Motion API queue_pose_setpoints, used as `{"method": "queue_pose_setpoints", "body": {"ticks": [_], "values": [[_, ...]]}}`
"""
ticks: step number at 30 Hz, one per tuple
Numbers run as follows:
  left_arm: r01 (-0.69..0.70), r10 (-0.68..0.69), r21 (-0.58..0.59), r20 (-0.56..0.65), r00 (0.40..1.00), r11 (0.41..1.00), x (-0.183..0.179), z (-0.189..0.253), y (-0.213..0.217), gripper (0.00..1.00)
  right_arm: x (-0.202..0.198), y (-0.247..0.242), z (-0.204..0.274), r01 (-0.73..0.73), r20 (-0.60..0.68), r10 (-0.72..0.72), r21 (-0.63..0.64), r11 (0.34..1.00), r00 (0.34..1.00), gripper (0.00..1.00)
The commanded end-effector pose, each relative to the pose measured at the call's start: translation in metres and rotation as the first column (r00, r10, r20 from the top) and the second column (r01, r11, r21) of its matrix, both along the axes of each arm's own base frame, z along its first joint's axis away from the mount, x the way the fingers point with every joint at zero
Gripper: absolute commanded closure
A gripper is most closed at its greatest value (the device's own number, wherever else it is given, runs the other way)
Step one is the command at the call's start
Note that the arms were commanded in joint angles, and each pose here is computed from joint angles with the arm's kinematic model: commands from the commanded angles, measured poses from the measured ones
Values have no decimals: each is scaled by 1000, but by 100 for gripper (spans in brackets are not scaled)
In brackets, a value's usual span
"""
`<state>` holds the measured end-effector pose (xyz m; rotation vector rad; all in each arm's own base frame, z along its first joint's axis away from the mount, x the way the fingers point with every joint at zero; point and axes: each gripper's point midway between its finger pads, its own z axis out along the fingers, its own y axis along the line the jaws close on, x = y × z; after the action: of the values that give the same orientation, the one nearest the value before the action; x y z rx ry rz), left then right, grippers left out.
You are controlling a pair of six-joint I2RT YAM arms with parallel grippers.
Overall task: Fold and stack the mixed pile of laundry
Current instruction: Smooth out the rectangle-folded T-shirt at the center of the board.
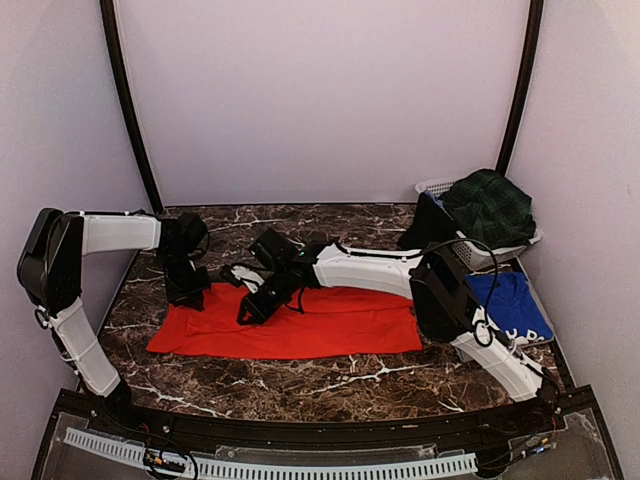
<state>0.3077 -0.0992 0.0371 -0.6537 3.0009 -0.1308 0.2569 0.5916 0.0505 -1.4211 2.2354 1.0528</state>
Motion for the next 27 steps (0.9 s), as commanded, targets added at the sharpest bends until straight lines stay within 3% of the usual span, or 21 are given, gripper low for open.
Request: {"method": "queue_pose_setpoints", "body": {"ticks": [1, 13, 23, 27], "values": [[-5, 5, -5, 3, 1000, 1000, -7, 4, 4, 96, -22, 6, 29, -90, 76, 85, 71, 993, 994, 94], [3, -2, -37, 5, 1000, 999, -12, 0, 1, 97, -34, 0, 9, -171, 331, 154, 25, 985, 931, 97], [30, -33, -122, -18, 999, 992, -53, 12, -10, 100, -29, -1, 5, -135, 349, 123, 12, 991, 929, 88], [76, -80, -132, -27, 996, 988, -73, 18, -22, 100, -29, -1, 19, -117, 333, 95, 47, 992, 938, 76]]}}
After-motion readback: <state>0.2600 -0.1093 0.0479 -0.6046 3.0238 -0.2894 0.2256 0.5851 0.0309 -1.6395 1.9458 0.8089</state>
